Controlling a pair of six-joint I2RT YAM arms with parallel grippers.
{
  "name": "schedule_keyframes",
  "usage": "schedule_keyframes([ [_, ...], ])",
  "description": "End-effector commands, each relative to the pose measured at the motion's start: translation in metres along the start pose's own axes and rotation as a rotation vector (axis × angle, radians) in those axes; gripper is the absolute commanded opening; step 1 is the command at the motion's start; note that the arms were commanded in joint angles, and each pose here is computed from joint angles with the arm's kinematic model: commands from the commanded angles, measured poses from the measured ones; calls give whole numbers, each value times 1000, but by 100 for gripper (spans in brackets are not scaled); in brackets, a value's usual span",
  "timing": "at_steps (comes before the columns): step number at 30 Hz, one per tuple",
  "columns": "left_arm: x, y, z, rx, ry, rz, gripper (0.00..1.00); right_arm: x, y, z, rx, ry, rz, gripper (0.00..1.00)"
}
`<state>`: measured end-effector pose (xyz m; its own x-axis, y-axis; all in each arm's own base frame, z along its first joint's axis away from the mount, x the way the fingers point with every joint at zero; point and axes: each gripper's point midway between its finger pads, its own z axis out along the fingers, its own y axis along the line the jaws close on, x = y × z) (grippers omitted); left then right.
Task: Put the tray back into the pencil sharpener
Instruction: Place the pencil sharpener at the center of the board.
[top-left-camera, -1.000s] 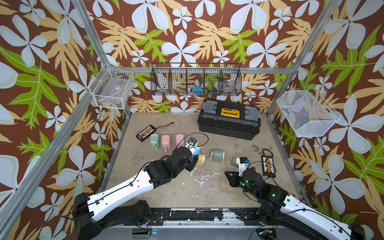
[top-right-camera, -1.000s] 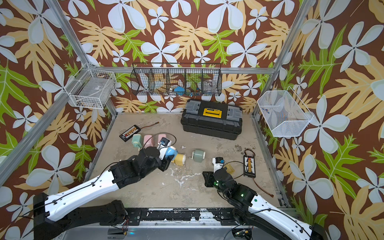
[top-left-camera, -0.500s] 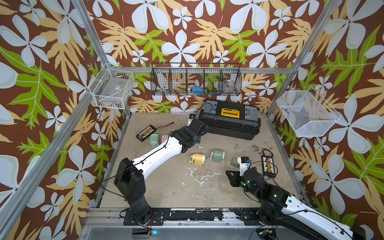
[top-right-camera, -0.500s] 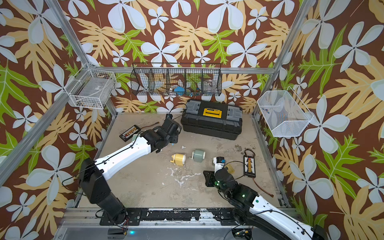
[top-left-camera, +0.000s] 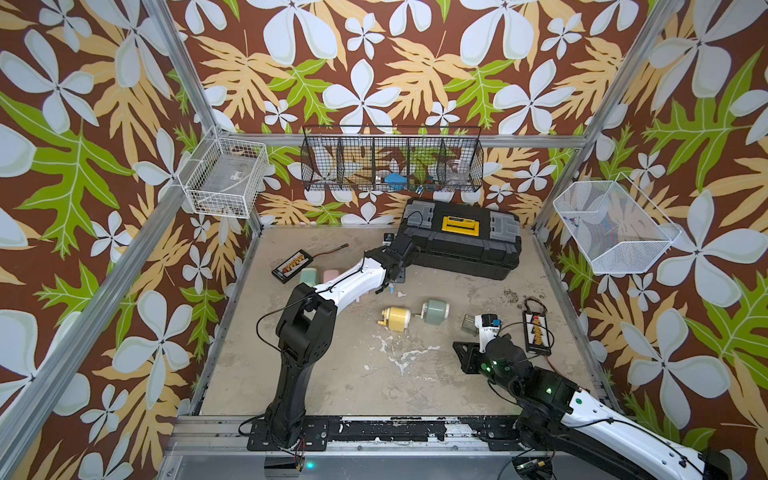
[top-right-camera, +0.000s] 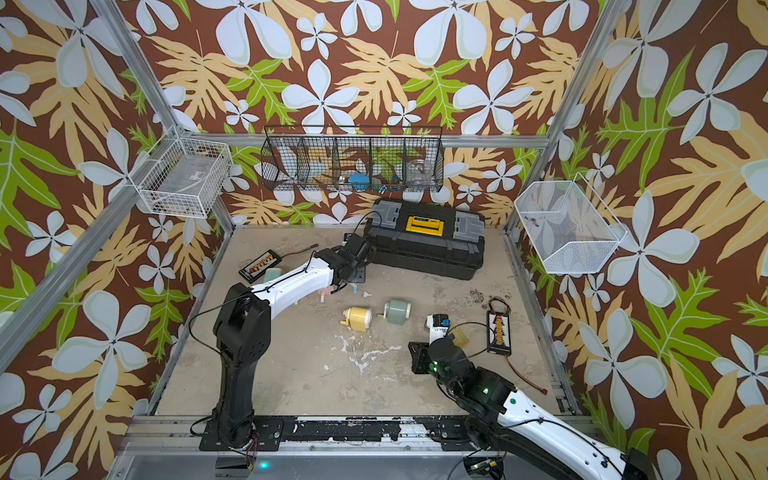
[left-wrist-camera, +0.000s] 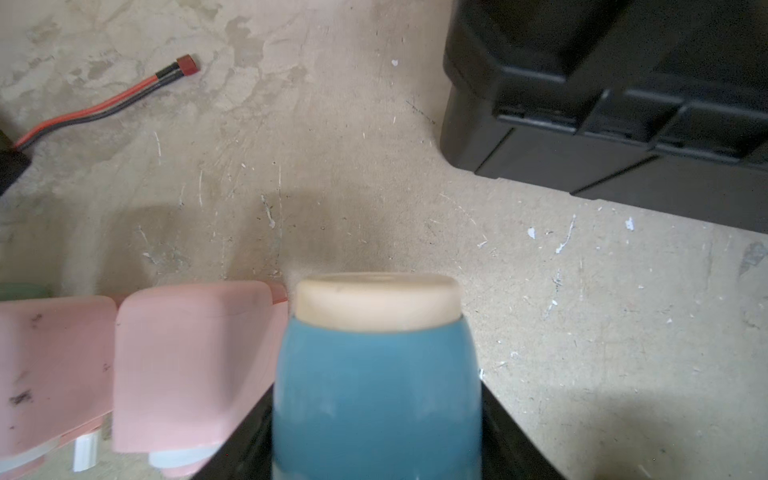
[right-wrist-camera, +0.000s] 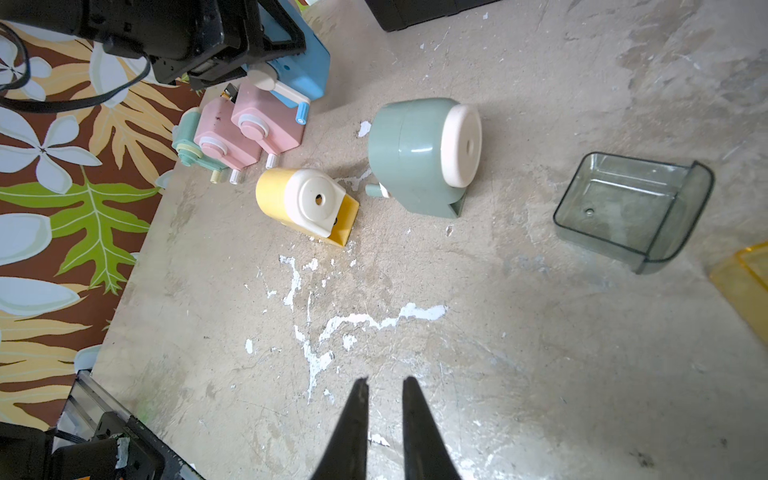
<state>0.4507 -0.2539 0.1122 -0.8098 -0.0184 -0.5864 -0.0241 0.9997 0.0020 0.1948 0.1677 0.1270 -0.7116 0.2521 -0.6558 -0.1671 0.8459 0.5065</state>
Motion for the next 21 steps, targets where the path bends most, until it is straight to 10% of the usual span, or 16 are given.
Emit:
schedule_keyframes([
  [1,1,-1,8,24,18,-45,0,-3,0,1,8,-11,-15,18],
  [14,27,8,33,-21,53,-19,6,-2,0,2,10,-5,-19,18],
  [21,31,8,39,-24,64,-1,51,-1,-1,2,10,-1,-16,18],
])
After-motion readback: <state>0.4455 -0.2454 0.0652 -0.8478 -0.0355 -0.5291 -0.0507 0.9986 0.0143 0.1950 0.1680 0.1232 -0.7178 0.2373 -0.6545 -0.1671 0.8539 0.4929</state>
